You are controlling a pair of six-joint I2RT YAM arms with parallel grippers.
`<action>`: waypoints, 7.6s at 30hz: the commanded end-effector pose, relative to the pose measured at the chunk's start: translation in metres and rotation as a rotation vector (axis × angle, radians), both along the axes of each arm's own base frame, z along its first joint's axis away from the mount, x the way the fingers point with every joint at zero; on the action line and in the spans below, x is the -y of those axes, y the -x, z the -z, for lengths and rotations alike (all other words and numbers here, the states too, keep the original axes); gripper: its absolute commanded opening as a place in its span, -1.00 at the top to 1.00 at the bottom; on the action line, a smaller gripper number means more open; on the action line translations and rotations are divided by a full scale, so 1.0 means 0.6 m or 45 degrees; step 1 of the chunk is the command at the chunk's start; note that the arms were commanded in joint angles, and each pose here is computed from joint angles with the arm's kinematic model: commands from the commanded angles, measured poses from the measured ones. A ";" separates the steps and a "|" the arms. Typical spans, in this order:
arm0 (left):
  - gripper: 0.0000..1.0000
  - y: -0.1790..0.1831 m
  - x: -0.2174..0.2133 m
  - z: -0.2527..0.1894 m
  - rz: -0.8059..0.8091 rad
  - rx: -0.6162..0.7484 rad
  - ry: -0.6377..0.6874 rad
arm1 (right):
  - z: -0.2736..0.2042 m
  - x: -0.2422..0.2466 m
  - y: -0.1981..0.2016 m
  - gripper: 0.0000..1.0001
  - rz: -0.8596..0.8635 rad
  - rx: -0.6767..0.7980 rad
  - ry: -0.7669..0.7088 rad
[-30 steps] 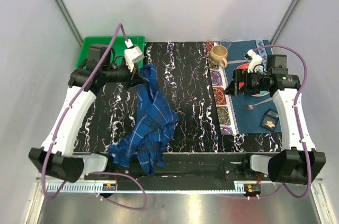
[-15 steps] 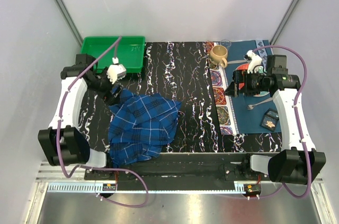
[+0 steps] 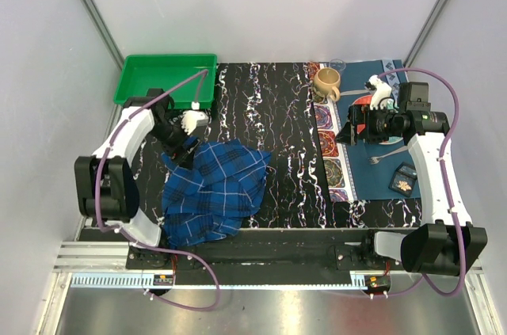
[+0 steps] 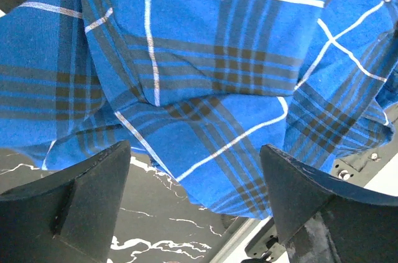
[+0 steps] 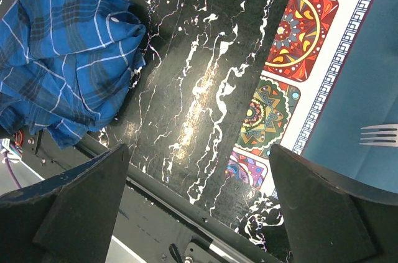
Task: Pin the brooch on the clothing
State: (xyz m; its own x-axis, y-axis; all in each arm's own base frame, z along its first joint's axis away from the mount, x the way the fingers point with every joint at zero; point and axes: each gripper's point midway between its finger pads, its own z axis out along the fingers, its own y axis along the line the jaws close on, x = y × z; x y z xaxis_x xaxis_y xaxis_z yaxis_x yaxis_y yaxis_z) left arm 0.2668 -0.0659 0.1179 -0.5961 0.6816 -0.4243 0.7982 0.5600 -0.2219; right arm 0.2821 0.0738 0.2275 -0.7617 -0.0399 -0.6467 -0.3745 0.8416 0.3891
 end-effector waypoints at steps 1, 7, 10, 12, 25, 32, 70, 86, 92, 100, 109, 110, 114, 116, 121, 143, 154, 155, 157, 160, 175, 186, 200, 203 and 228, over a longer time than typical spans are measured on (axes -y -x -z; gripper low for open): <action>-0.75 -0.038 -0.005 -0.001 -0.094 -0.066 0.014 | -0.014 0.002 -0.006 -0.99 0.001 0.046 0.004; -0.72 -0.036 -0.028 0.043 -0.225 -0.254 0.028 | -0.009 0.007 -0.007 -0.99 0.007 0.047 0.028; -0.70 -0.021 -0.030 0.064 -0.226 -0.305 0.011 | -0.009 0.006 -0.009 -0.99 0.006 0.045 0.022; -0.60 -0.016 -0.030 0.069 -0.226 -0.324 0.010 | -0.009 0.006 -0.010 -1.00 0.009 0.043 0.019; 0.39 0.023 0.002 0.066 -0.202 -0.418 0.117 | -0.010 0.011 -0.011 -0.99 0.023 0.064 0.042; 0.99 -0.007 0.085 -0.116 0.092 0.132 0.059 | -0.015 0.007 -0.010 -0.99 0.012 0.076 0.024; 1.00 -0.048 -0.142 -0.045 -0.048 0.493 -0.313 | 0.058 -0.139 0.070 -0.95 -0.680 0.228 0.154; 1.00 -0.051 -0.124 -0.026 -0.242 0.272 -0.108 | 0.223 -0.319 0.179 -0.50 -1.344 0.239 0.407; 1.00 -0.055 -0.123 -0.037 -0.284 0.269 -0.070 | 0.269 -0.355 0.202 -0.39 -1.399 0.203 0.421; 1.00 -0.055 -0.125 -0.052 -0.311 0.289 -0.027 | 0.287 -0.365 0.117 0.87 -1.166 0.337 0.655; 1.00 -0.070 -0.064 -0.356 -0.341 0.860 0.249 | -0.033 -0.243 -0.081 1.00 -0.636 0.743 0.675; 1.00 -0.069 -0.060 -0.388 -0.382 0.913 0.285 | -0.064 -0.229 -0.095 1.00 -0.597 0.795 0.689; 1.00 -0.057 -0.052 -0.555 -0.387 1.363 0.349 | -0.220 -0.193 -0.118 1.00 -0.389 1.044 0.676; 1.00 -0.015 -0.044 -0.613 -0.402 1.535 0.382 | -0.288 -0.187 -0.107 1.00 -0.334 1.152 0.627; 1.00 0.106 -0.020 -0.694 -0.335 1.919 0.404 | -0.401 -0.168 -0.010 1.00 -0.382 1.310 0.473; 0.27 -0.017 -0.038 -0.558 -0.450 1.530 0.466 | -0.410 -0.165 -0.118 1.00 -0.165 1.250 0.642; -0.25 -0.210 -0.145 -0.213 -0.581 0.847 0.052 | 0.000 -0.205 -0.387 -0.47 -0.167 0.648 1.044; -0.28 -0.205 -0.151 -0.197 -0.586 0.792 0.018 | 0.016 -0.199 -0.377 -0.62 -0.193 0.587 1.051; -0.30 -0.200 -0.165 -0.168 -0.603 0.728 -0.036 | 0.023 -0.201 -0.358 -0.67 -0.234 0.540 1.002; -0.32 -0.173 -0.155 -0.145 -0.534 0.687 -0.028 | 0.015 -0.203 -0.292 -0.67 -0.380 0.484 0.919; -0.28 -0.100 -0.216 0.029 -0.650 0.215 -0.337 | 0.192 -0.288 -0.090 -0.29 -0.714 -0.079 0.519; -0.73 0.079 -0.317 0.036 -0.745 0.076 -0.465 | 0.297 -0.275 -0.088 -0.25 -0.688 -0.234 0.590; -0.41 0.148 -0.346 0.156 -0.815 -0.206 -0.429 | 0.320 -0.268 -0.105 -0.24 -0.639 -0.277 0.623; -0.26 0.146 -0.357 0.179 -0.807 -0.242 -0.453 | 0.314 -0.267 -0.108 -0.24 -0.632 -0.266 0.629; -0.54 -0.007 0.021 -0.165 0.678 1.416 -0.784 | 0.280 -0.212 -0.113 -0.25 -0.552 -0.250 0.592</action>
State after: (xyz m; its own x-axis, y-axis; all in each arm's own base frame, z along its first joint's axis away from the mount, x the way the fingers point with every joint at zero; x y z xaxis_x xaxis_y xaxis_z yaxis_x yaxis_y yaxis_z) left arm 0.2931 -0.0641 0.2476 0.1177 0.9607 -0.2512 0.5244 0.1547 0.8373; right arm 0.3452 0.1981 0.0329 -0.7356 -0.6203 -0.2722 -0.6673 0.7328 0.1334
